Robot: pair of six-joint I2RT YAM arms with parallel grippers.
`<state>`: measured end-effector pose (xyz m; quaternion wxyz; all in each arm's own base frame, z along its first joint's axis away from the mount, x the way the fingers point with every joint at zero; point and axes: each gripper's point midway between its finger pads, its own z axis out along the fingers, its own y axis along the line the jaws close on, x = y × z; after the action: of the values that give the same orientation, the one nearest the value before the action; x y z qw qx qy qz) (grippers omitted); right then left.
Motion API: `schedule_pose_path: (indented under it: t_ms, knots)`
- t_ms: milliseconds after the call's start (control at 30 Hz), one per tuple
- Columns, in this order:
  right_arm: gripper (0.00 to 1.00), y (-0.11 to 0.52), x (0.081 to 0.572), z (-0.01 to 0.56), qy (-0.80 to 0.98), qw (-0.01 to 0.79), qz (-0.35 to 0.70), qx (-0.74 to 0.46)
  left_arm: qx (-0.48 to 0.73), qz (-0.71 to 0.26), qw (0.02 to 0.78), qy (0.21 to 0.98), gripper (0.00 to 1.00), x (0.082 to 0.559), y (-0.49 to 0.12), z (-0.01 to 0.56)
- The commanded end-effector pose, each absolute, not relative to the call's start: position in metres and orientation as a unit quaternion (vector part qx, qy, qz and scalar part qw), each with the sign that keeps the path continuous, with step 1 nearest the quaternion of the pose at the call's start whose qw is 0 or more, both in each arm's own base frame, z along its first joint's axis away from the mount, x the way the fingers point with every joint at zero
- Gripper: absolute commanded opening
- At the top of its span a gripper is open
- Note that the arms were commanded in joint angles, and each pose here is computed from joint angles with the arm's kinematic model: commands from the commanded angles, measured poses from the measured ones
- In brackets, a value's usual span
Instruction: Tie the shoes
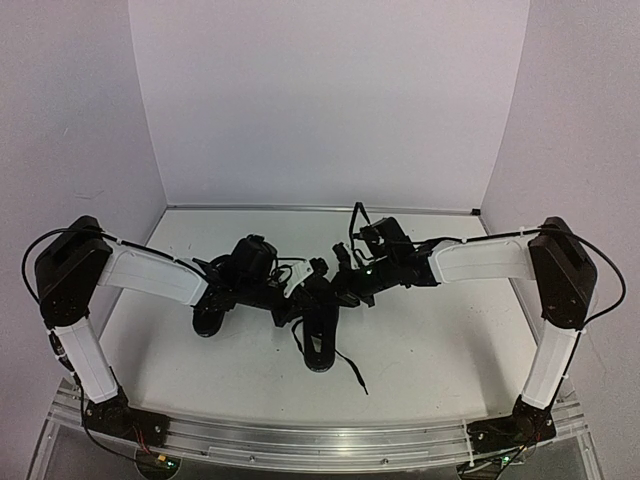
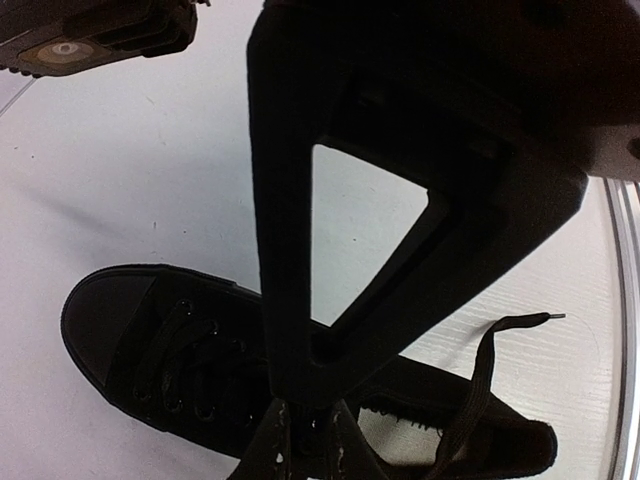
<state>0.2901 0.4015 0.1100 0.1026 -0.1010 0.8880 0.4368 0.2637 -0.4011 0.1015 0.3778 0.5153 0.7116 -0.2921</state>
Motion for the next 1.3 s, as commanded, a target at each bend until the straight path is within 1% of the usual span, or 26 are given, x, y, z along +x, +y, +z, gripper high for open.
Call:
schedule_pose_path:
  t_ms: [0, 100, 233, 367, 500, 633, 700, 833, 1000, 1267]
  knots:
    - [0.02, 0.404, 0.291, 0.130, 0.875, 0.116, 0.459, -0.106, 0.509, -0.311, 0.411, 0.689, 0.08, 0.272, -0.415, 0.126]
    - [0.04, 0.403, 0.290, 0.131, 0.874, 0.117, 0.460, -0.106, 0.501, -0.310, 0.414, 0.694, 0.03, 0.275, -0.415, 0.127]
    - [0.05, 0.404, 0.292, 0.135, 0.869, 0.124, 0.466, -0.108, 0.500, -0.314, 0.416, 0.692, 0.01, 0.274, -0.415, 0.128]
    - [0.17, 0.403, 0.291, 0.141, 0.867, 0.128, 0.470, -0.108, 0.500, -0.316, 0.416, 0.691, 0.00, 0.272, -0.414, 0.127]
    - [0.26, 0.384, 0.291, 0.149, 0.866, 0.141, 0.469, -0.101, 0.497, -0.315, 0.415, 0.694, 0.00, 0.272, -0.412, 0.127]
    - [0.42, 0.363, 0.272, 0.137, 0.870, 0.134, 0.461, -0.114, 0.495, -0.314, 0.416, 0.695, 0.00, 0.272, -0.411, 0.127]
    - [0.44, 0.354, 0.260, 0.126, 0.874, 0.124, 0.453, -0.123, 0.494, -0.314, 0.416, 0.696, 0.00, 0.272, -0.411, 0.127]
    - [0.46, 0.336, 0.237, 0.104, 0.882, 0.106, 0.439, -0.136, 0.493, -0.314, 0.419, 0.695, 0.00, 0.274, -0.413, 0.128]
    - [0.45, 0.333, 0.219, 0.085, 0.889, 0.096, 0.420, -0.156, 0.491, -0.313, 0.421, 0.695, 0.00, 0.276, -0.413, 0.129]
    - [0.43, 0.343, 0.212, 0.050, 0.907, 0.083, 0.366, -0.189, 0.495, -0.313, 0.418, 0.694, 0.00, 0.275, -0.414, 0.130]
